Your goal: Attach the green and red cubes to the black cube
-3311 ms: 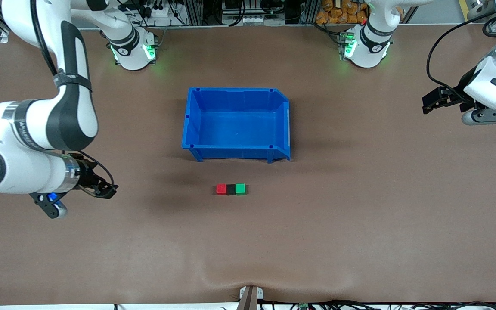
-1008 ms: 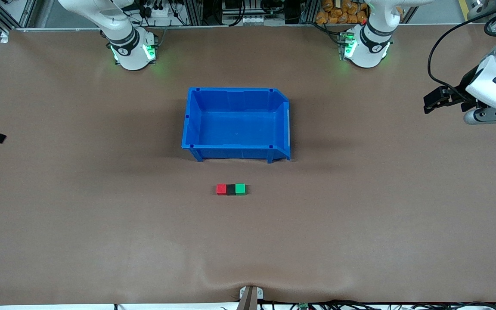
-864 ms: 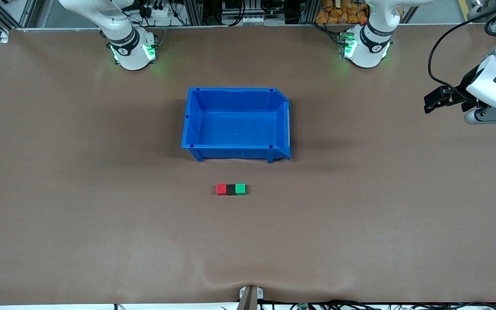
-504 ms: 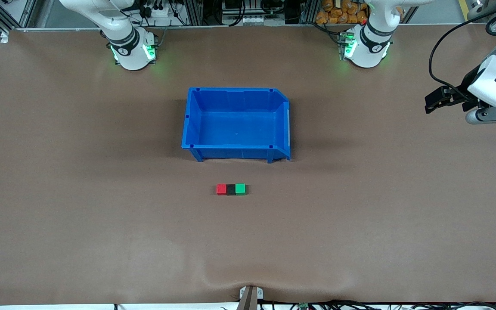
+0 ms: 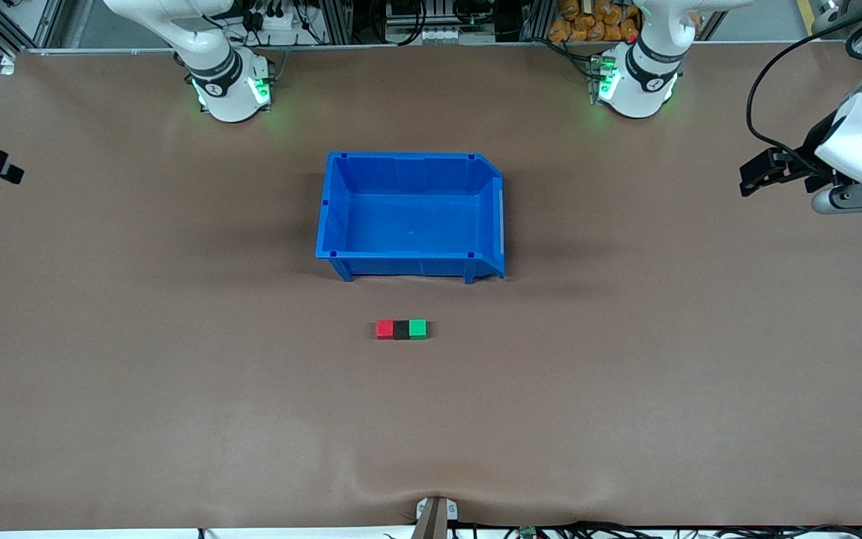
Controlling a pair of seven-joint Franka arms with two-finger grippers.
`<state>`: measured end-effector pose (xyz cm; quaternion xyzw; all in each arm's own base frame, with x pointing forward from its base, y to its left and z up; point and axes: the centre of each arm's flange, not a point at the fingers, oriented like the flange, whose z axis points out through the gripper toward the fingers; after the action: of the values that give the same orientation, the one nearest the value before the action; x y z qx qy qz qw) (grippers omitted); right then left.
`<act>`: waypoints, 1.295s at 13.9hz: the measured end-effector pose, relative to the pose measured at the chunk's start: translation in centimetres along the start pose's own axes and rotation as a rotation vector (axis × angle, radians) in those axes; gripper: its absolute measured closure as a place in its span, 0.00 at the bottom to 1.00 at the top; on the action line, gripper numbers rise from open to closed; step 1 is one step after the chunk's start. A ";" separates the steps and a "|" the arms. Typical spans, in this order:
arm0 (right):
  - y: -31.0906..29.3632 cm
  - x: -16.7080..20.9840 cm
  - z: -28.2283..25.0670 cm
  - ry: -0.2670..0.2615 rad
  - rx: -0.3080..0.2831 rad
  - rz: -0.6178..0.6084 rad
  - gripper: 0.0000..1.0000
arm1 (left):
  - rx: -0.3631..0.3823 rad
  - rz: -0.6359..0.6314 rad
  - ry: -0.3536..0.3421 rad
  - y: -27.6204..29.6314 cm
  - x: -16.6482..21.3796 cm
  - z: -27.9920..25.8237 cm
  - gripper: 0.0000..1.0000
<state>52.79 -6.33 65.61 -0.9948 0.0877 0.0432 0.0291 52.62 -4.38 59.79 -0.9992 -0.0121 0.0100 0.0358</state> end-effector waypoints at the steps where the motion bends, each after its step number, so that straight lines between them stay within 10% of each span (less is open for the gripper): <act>1: -0.9 -0.1 -0.1 0.007 -0.004 -0.017 0.00 | 0.000 -0.002 0.005 -0.1 -0.1 -0.3 0.00; 7: -1.4 -0.5 -2.7 0.065 -0.009 -0.031 0.00 | -0.001 -0.019 0.021 -1.0 -0.5 -1.1 0.00; 18: -1.8 -1.2 -2.4 0.012 -0.014 -0.039 0.00 | -0.027 -0.005 0.068 -0.2 -1.0 -3.5 0.00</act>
<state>52.15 -4.49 68.16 -0.9967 0.0681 0.0373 0.0227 51.71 -4.49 63.29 -0.9994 -0.0135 -0.0244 0.0225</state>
